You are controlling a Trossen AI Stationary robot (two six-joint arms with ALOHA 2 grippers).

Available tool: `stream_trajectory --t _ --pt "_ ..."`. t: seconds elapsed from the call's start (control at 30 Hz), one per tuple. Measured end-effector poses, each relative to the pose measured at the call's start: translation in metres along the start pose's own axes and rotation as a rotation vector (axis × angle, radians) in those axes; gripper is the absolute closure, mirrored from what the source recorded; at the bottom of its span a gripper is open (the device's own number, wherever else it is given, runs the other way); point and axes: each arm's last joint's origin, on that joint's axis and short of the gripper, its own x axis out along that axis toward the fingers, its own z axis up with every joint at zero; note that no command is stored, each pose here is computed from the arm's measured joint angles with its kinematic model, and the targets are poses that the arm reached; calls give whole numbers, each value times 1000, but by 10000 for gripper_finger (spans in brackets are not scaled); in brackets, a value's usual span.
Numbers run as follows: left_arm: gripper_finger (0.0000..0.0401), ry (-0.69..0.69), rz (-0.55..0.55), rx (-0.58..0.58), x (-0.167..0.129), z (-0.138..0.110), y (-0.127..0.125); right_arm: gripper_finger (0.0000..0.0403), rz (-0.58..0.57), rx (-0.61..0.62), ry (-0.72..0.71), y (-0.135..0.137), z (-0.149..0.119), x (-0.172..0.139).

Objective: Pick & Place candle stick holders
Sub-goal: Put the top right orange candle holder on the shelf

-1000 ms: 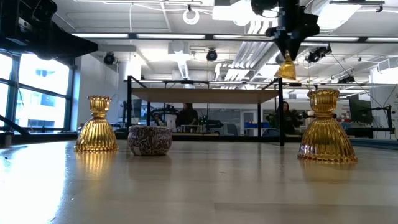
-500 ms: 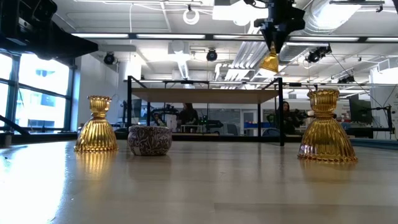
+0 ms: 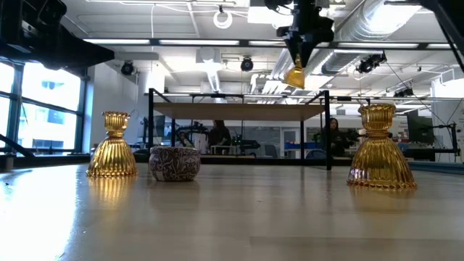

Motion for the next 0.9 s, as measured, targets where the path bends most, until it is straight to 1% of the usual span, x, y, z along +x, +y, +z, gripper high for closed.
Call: stream_trajectory --t 0.17,0.3,0.43,0.9 --pt "397 1 0 1 0 0 0 248 8 -14 13 6 -10 4" --pt "397 0 0 0 0 0 0 248 -35 -35 39 6 -19 14" --pt "397 0 0 0 0 0 0 248 -56 -49 26 7 -26 25" --pt "397 0 0 0 0 0 0 248 -140 -104 9 8 -38 56"
